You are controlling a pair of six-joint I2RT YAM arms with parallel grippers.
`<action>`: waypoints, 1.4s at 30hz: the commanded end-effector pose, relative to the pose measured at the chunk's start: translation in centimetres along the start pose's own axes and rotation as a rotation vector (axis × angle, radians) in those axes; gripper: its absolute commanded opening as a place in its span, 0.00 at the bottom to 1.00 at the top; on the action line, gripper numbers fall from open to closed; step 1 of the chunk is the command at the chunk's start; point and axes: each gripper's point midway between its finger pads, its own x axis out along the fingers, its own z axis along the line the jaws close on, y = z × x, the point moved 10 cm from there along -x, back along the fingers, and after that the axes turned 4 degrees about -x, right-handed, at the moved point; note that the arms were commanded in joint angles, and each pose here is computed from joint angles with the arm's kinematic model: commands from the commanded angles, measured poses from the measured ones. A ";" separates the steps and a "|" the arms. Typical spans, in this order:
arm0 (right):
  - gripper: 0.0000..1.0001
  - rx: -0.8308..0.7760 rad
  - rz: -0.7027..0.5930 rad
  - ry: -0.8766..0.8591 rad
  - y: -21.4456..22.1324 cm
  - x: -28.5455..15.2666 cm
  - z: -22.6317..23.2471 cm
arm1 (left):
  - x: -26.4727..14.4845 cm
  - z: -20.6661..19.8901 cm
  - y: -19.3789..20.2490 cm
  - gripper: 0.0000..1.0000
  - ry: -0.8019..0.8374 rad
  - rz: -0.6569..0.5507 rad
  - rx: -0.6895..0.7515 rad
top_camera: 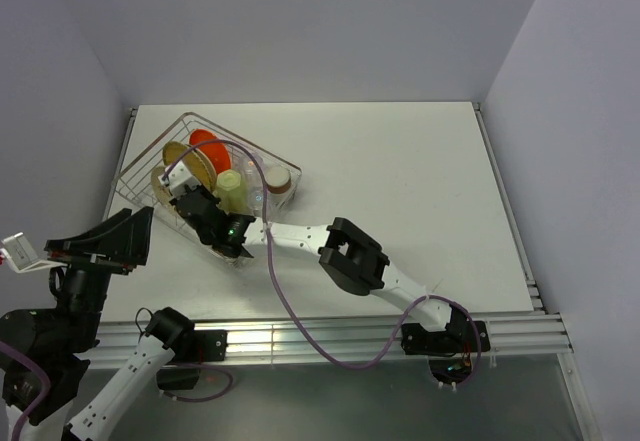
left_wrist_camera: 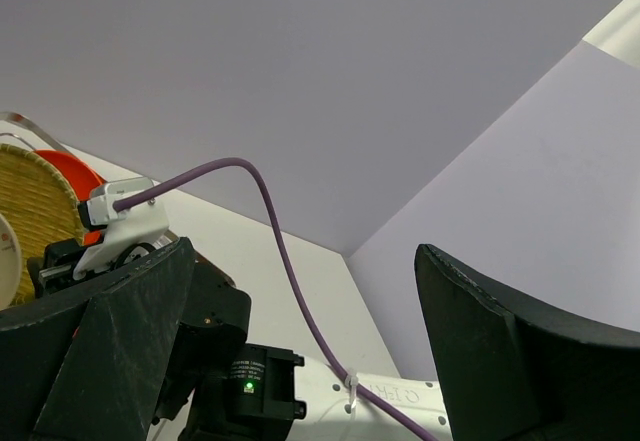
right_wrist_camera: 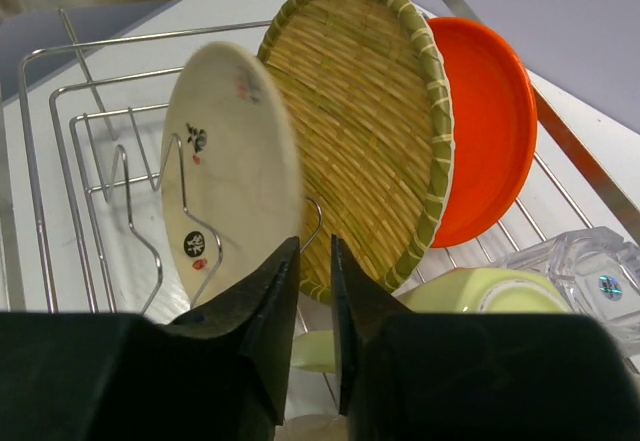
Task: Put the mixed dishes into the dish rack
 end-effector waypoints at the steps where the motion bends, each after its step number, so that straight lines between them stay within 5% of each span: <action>1: 0.27 0.018 -0.001 -0.010 0.3 -0.3 0.6 | -0.3 0.0 -0.4 0.99 0.005 -0.021 0.000; 9: 0.38 0.033 -0.013 -0.021 -1.0 -0.5 0.1 | -0.6 -0.1 -0.6 0.99 0.003 -0.024 0.000; 17: 0.44 0.083 -0.060 -0.109 -8.4 -2.4 -4.2 | 0.1 0.1 0.2 0.99 0.006 0.001 -0.001; 22: 0.60 0.017 0.014 -0.446 -11.4 -5.6 -8.5 | 0.8 -0.1 1.0 0.99 0.003 0.053 0.000; 28: 0.81 -0.023 0.052 -0.818 -13.0 -11.4 -20.0 | 2.9 -0.1 3.1 0.99 -0.003 0.177 0.034; 33: 1.00 0.102 0.174 -0.698 -8.7 -14.0 -31.5 | 5.1 0.7 6.1 0.99 -0.049 0.324 0.061; 39: 1.00 0.374 0.332 -0.385 -2.6 -19.1 -42.2 | 7.1 2.2 9.8 0.99 -0.099 0.455 0.070; 42: 1.00 0.421 0.359 -0.197 0.0 -21.9 -44.0 | 7.9 3.0 11.3 0.99 -0.129 0.484 0.070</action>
